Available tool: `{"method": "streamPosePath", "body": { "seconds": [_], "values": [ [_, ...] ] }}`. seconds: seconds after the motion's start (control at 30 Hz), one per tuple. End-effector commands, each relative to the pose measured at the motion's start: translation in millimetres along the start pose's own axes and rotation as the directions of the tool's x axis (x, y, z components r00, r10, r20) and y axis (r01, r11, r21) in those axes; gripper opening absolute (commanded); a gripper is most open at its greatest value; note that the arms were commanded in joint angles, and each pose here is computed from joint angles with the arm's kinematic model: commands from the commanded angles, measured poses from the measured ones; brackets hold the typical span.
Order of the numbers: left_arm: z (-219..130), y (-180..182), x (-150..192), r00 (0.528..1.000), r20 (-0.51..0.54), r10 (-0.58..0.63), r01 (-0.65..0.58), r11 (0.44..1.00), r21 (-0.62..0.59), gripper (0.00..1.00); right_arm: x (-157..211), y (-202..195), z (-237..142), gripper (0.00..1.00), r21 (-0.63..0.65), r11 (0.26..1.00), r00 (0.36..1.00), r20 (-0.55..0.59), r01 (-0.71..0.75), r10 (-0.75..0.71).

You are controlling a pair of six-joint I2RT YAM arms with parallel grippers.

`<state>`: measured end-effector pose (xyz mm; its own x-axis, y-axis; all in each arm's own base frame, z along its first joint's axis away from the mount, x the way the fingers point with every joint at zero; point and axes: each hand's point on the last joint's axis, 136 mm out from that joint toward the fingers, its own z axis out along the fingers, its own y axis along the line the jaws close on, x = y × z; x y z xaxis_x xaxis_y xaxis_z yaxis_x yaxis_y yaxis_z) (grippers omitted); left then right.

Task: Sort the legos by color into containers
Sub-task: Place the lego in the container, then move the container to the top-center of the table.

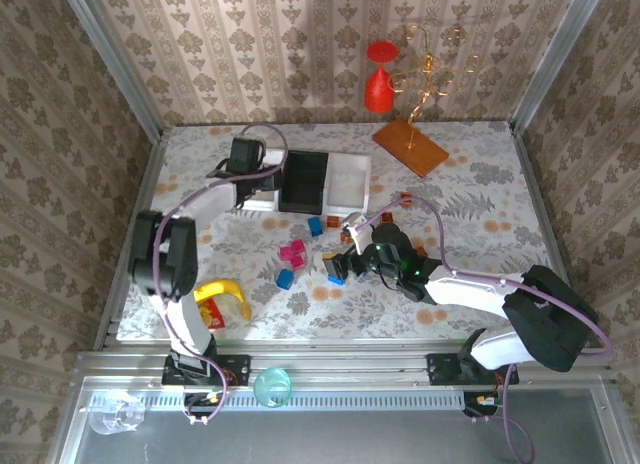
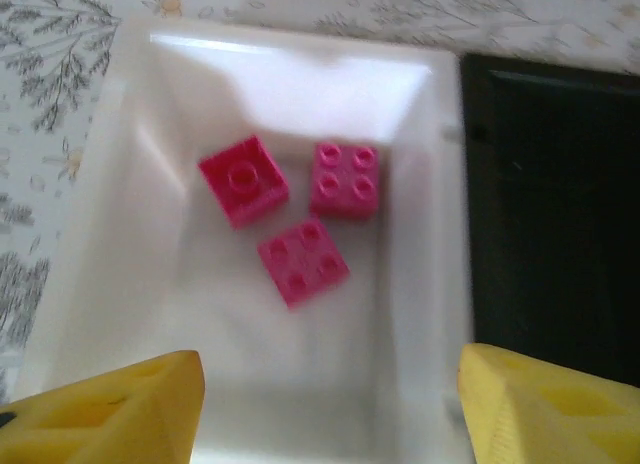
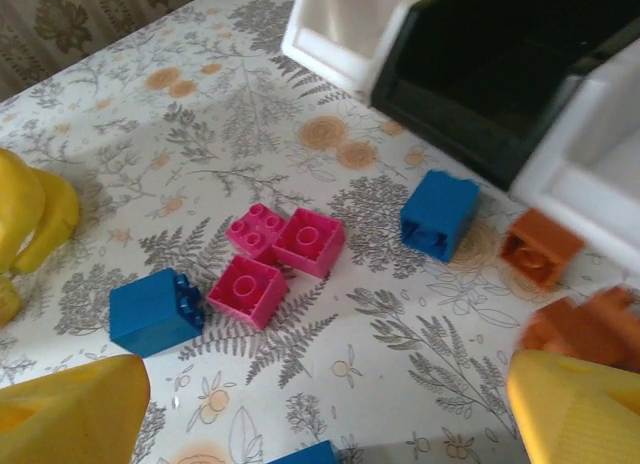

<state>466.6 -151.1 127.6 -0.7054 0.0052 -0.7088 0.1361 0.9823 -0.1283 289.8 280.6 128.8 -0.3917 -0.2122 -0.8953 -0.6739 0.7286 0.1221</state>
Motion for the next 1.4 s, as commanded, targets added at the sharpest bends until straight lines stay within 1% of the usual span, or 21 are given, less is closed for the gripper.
{"method": "streamPosePath", "body": {
  "seconds": [0.0, 0.1, 0.23, 0.3, 0.37, 0.43, 0.57, 0.6, 0.67, 0.73, 0.83, 1.0, 1.13, 1.2, 1.27, 1.37],
  "values": [
    [-40, -22, 4, 0.996, 0.086, 0.02, -0.027, 0.997, 0.076, 0.71, -5, -26, -3, 0.97, 0.16, 0.987, 1.0, 0.004, -0.01, 0.01],
    [-63, -31, 23, 0.994, 0.106, 0.023, -0.035, 0.993, 0.114, 0.73, -2, -38, -4, 0.97, 0.206, 0.978, 0.999, -0.01, -0.028, 0.031],
    [-79, -38, 47, 0.997, 0.073, 0.013, -0.025, 0.986, 0.165, 0.73, 2, -53, -6, 0.98, 0.249, 0.966, 0.997, -0.025, -0.067, 0.075],
    [-85, -51, 60, 0.998, 0.064, 0.015, -0.029, 0.974, 0.225, 0.72, 4, -68, -7, 0.98, 0.26, 0.956, 0.988, -0.034, -0.135, 0.149],
    [-88, -61, 69, 0.999, 0.041, 0.001, -0.012, 0.958, 0.288, 0.72, 9, -79, 1, 0.94, 0.207, 0.942, 0.957, -0.06, -0.266, 0.283],
    [-92, -65, 75, 1.0, 0.017, -0.02, 0.013, 0.947, 0.321, 0.72, 5, -91, 11, 0.89, 0.195, 0.9, 0.909, -0.077, -0.39, 0.41],
    [-93, -67, 87, 0.999, -0.008, -0.039, 0.04, 0.937, 0.348, 0.72, 9, -104, 38, 0.79, 0.229, 0.839, 0.834, -0.149, -0.494, 0.531],
    [-95, -76, 95, 1.0, -0.022, -0.017, 0.024, 0.93, 0.366, 0.71, 8, -105, 47, 0.76, 0.219, 0.831, 0.822, -0.157, -0.512, 0.548],
    [-97, -75, 102, 0.999, -0.031, -0.011, 0.022, 0.932, 0.362, 0.71, 9, -107, 58, 0.69, 0.226, 0.82, 0.805, -0.178, -0.526, 0.566],
    [-99, -72, 106, 0.999, -0.029, -0.013, 0.023, 0.935, 0.353, 0.71, 6, -106, 67, 0.66, 0.206, 0.82, 0.802, -0.185, -0.534, 0.568],
    [-100, -65, 111, 1.0, -0.025, -0.015, 0.023, 0.943, 0.331, 0.7, 6, -119, 78, 0.64, 0.227, 0.811, 0.8, -0.165, -0.538, 0.577],
    [-103, -61, 121, 0.999, -0.041, -0.013, 0.025, 0.947, 0.322, 0.7, -4, -160, 90, 0.62, 0.271, 0.803, 0.812, -0.107, -0.531, 0.573],
    [-106, -64, 128, 0.998, -0.056, -0.018, 0.036, 0.94, 0.339, 0.7, -25, -180, 102, 0.6, 0.228, 0.814, 0.819, -0.101, -0.534, 0.566],
    [-107, -70, 133, 0.998, -0.066, -0.003, 0.026, 0.937, 0.349, 0.7, -43, -176, 97, 0.59, 0.178, 0.829, 0.829, -0.093, -0.531, 0.551],
    [-105, -74, 138, 0.997, -0.073, 0.02, 0.007, 0.937, 0.35, 0.71, -58, -165, 84, 0.59, 0.138, 0.843, 0.842, -0.081, -0.52, 0.533],
    [-96, -80, 146, 0.991, -0.089, 0.1, -0.062, 0.932, 0.358, 0.72, -68, -139, 54, 0.64, 0.098, 0.871, 0.869, -0.076, -0.482, 0.489]
  ]
}}
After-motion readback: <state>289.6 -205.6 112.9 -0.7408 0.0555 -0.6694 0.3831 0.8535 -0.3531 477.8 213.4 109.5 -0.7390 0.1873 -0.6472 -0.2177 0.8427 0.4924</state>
